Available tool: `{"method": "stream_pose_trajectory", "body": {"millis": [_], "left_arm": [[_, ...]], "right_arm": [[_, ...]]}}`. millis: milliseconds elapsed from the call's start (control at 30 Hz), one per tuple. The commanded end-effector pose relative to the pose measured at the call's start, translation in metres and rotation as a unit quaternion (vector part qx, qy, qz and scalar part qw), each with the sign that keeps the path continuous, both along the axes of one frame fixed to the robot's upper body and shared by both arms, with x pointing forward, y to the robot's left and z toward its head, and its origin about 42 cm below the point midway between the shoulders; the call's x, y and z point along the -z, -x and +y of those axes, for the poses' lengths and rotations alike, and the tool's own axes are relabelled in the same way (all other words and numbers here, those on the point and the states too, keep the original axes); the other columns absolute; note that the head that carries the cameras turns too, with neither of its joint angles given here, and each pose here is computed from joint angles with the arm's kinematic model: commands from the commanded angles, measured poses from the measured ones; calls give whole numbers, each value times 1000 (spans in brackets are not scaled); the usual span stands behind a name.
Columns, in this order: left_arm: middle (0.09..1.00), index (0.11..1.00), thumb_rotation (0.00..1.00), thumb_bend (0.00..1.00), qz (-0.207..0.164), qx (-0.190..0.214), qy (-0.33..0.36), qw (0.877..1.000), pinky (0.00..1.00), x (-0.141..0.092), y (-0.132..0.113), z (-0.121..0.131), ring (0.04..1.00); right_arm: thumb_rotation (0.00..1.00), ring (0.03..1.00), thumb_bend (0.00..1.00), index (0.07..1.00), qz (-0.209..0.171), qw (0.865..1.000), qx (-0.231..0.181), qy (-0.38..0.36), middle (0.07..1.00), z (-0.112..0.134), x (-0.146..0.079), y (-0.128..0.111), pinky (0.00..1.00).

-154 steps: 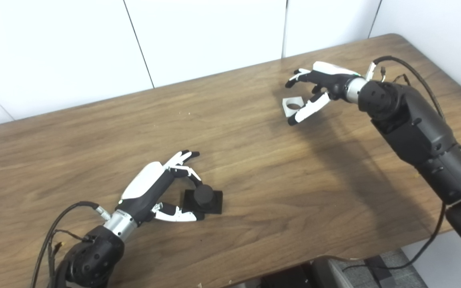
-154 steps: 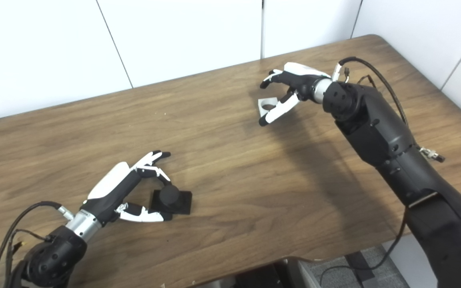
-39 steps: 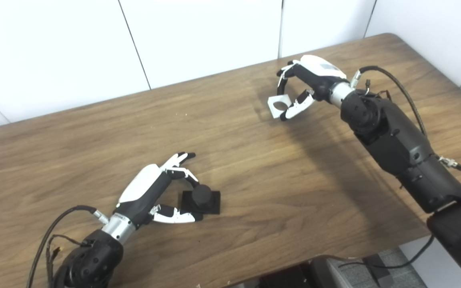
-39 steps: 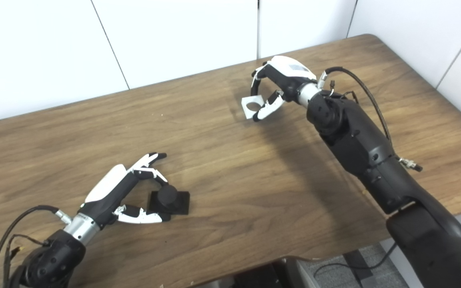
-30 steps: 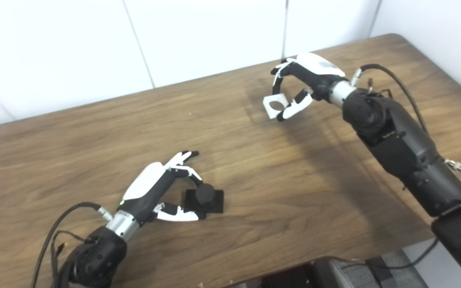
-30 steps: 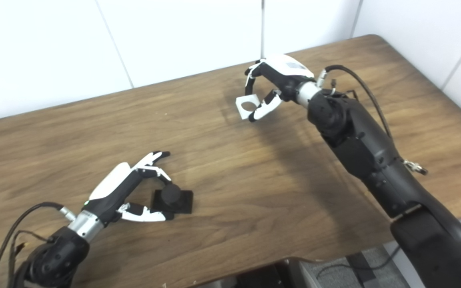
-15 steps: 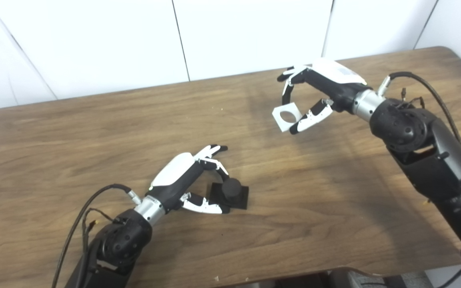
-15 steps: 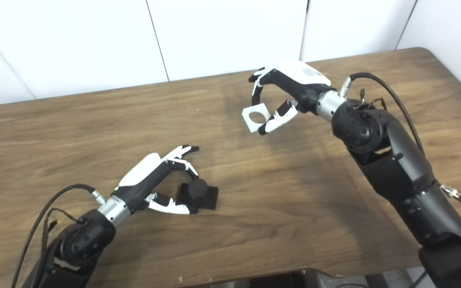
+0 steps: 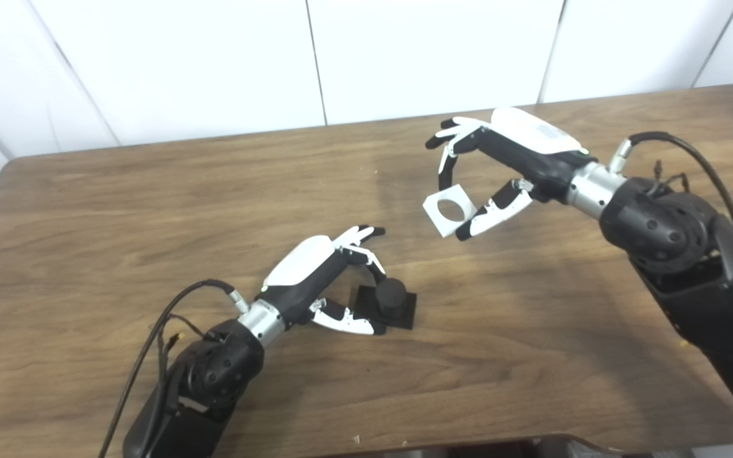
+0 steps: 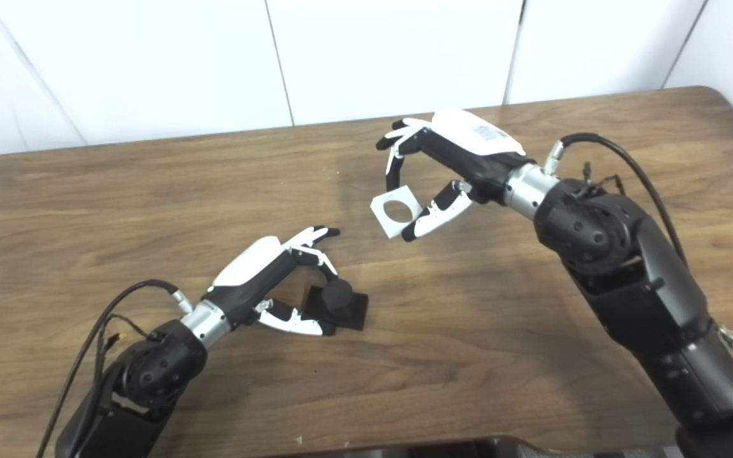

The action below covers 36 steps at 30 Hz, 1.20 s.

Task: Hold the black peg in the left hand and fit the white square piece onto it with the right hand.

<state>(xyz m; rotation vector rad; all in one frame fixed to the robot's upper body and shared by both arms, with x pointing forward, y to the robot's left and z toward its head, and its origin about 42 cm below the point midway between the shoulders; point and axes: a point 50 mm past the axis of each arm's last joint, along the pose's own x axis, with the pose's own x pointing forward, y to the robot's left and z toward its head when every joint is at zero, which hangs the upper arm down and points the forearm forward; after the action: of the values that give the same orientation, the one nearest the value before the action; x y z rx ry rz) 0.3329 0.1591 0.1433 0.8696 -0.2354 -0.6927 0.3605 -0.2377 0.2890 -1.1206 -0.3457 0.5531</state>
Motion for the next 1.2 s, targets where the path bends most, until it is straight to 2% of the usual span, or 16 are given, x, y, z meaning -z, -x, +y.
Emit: {"method": "stream_pose_trajectory", "body": {"millis": [0, 400, 667, 1167], "left_arm": [[974, 492, 71, 523, 49, -9, -52, 997, 945, 25, 6, -1, 1000], [977, 492, 71, 522, 56, -8, -47, 997, 949, 27, 6, -7, 1000], [976, 492, 71, 522, 56, -8, -43, 997, 948, 29, 4, -10, 1000], [976, 491, 71, 522, 52, -8, -39, 998, 940, 29, 6, -13, 1000]], "right_arm": [[134, 937, 513, 479, -42, 999, -29, -7, 837, 8, -17, 6, 789], [137, 935, 512, 477, -25, 996, -81, 14, 838, 24, -12, 24, 755], [136, 914, 513, 478, -21, 993, -115, 24, 828, 36, -7, 27, 785], [136, 911, 513, 479, -4, 991, -133, 26, 825, 52, 2, 31, 826]]}}
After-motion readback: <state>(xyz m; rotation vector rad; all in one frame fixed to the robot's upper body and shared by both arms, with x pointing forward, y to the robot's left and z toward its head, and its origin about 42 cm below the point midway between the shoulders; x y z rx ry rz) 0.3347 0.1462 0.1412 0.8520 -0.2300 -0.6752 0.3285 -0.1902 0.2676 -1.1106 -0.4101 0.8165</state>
